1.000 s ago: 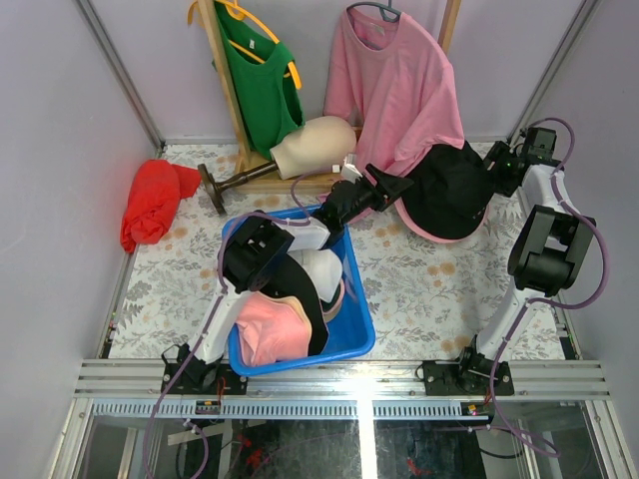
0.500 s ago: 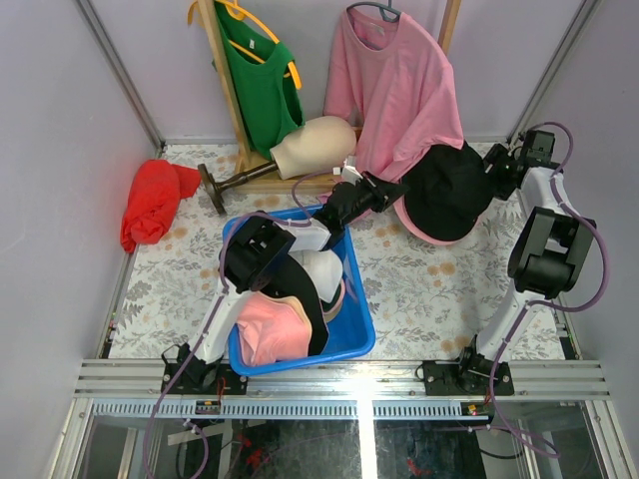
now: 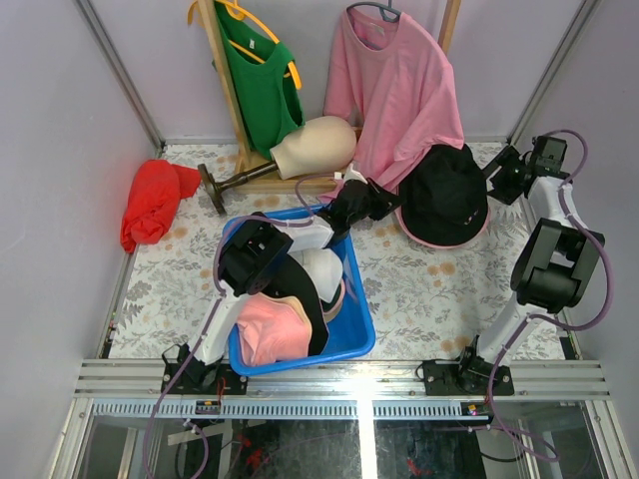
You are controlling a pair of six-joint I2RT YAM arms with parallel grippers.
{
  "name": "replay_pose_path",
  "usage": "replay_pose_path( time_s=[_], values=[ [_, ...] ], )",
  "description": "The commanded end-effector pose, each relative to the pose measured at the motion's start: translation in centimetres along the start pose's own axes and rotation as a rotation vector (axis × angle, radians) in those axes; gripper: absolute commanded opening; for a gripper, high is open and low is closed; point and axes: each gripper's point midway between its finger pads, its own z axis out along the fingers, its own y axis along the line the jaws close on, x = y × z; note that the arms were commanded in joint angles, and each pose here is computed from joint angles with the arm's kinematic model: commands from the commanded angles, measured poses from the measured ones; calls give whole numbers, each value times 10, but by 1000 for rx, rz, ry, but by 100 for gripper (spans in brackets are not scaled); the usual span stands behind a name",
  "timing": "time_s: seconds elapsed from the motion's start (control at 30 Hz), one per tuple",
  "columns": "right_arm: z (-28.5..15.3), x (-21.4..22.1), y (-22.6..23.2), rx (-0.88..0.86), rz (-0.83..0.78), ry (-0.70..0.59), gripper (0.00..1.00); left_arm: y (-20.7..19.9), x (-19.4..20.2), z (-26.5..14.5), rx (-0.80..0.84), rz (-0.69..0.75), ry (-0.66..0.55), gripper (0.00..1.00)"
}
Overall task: Stack the hats
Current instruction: Adjust the hat on the hat stand.
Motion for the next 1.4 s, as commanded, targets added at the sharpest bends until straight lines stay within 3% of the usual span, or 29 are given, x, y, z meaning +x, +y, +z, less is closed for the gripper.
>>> replay_pose_path(
  time_s=[0.0, 0.5, 0.97, 1.37],
  values=[
    [-17, -10, 29, -119, 4, -37, 70, 4, -2, 0, -85, 57, 4, 0],
    [-47, -6, 47, -288, 94, -75, 70, 13, -3, 6, -223, 174, 62, 0],
    [-38, 18, 32, -339, 140, -48, 71, 33, 4, 12, -316, 249, 143, 0],
    [-45, 6, 33, -326, 148, -65, 71, 42, 9, 18, -362, 267, 192, 0]
  ],
)
